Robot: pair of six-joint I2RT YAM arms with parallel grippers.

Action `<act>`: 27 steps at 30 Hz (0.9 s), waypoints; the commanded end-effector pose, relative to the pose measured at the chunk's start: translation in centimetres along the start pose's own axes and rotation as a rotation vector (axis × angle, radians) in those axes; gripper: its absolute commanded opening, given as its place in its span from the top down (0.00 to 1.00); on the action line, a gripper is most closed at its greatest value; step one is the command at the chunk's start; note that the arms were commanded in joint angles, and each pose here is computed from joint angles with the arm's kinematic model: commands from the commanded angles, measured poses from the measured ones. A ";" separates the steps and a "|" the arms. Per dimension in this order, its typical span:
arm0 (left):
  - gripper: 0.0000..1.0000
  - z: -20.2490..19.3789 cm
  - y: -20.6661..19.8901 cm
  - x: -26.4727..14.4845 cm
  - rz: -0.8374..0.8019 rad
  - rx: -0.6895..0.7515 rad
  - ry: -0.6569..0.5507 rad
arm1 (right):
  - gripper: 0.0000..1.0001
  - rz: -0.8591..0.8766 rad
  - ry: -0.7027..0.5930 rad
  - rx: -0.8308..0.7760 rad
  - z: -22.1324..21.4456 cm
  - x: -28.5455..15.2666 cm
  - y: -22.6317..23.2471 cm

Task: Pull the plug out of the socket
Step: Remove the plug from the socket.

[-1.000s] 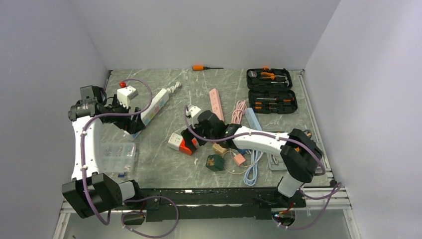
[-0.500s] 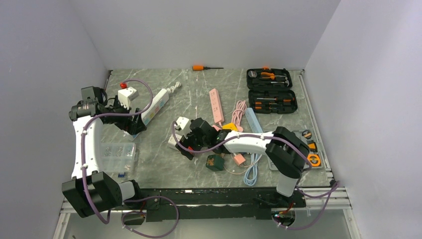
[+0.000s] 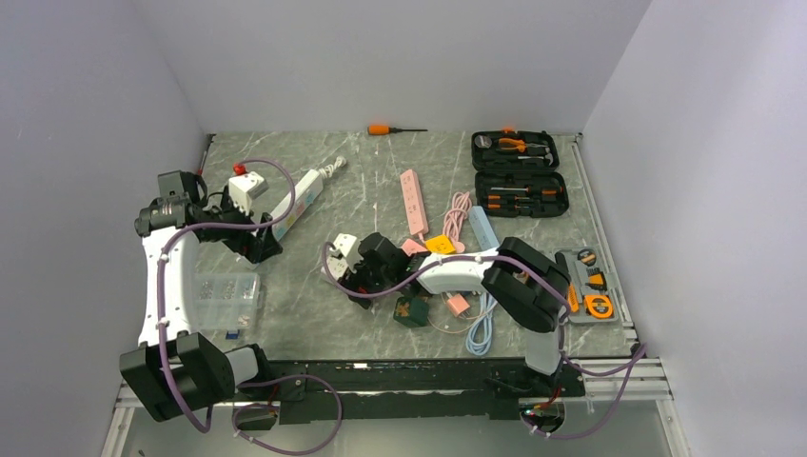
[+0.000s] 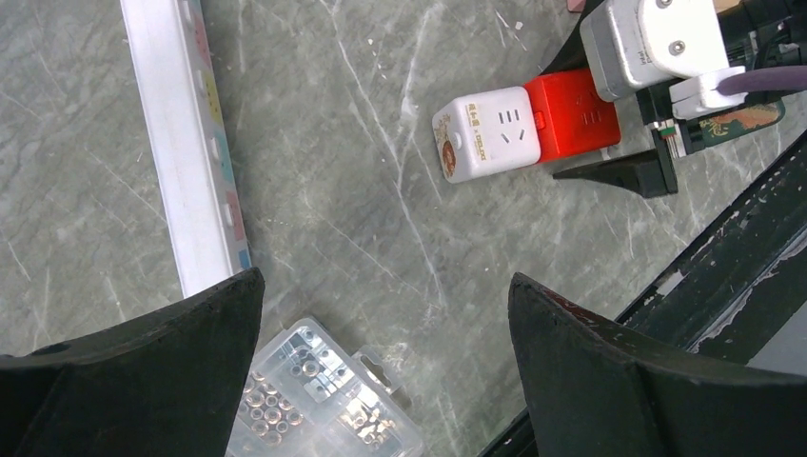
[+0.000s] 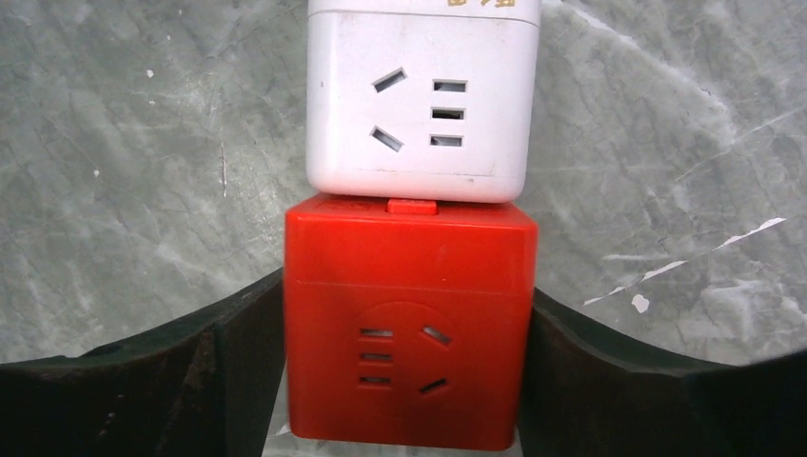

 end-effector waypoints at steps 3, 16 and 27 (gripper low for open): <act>0.00 0.8 -0.7 -0.5 -0.019 0.082 -0.057 | 0.43 0.020 -0.049 -0.007 0.9 0.6 0.1; 0.01 0.9 -1.3 -0.7 -0.031 0.231 -0.101 | 1.00 0.155 -0.099 0.126 4.9 -5.3 -1.2; 0.01 2.5 -2.9 -2.4 -0.026 0.585 -0.173 | 1.00 0.215 -0.161 0.190 7.5 -11.5 -1.7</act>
Point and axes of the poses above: each gripper's point midway between its finger pads, its own x axis out along the fingers, its own y axis along the line the jaws close on, z = x × y, the point moved 5 cm from there along -x, back along the fingers, and after that the axes turned 3 degrees about -x, right-handed, at the moved point
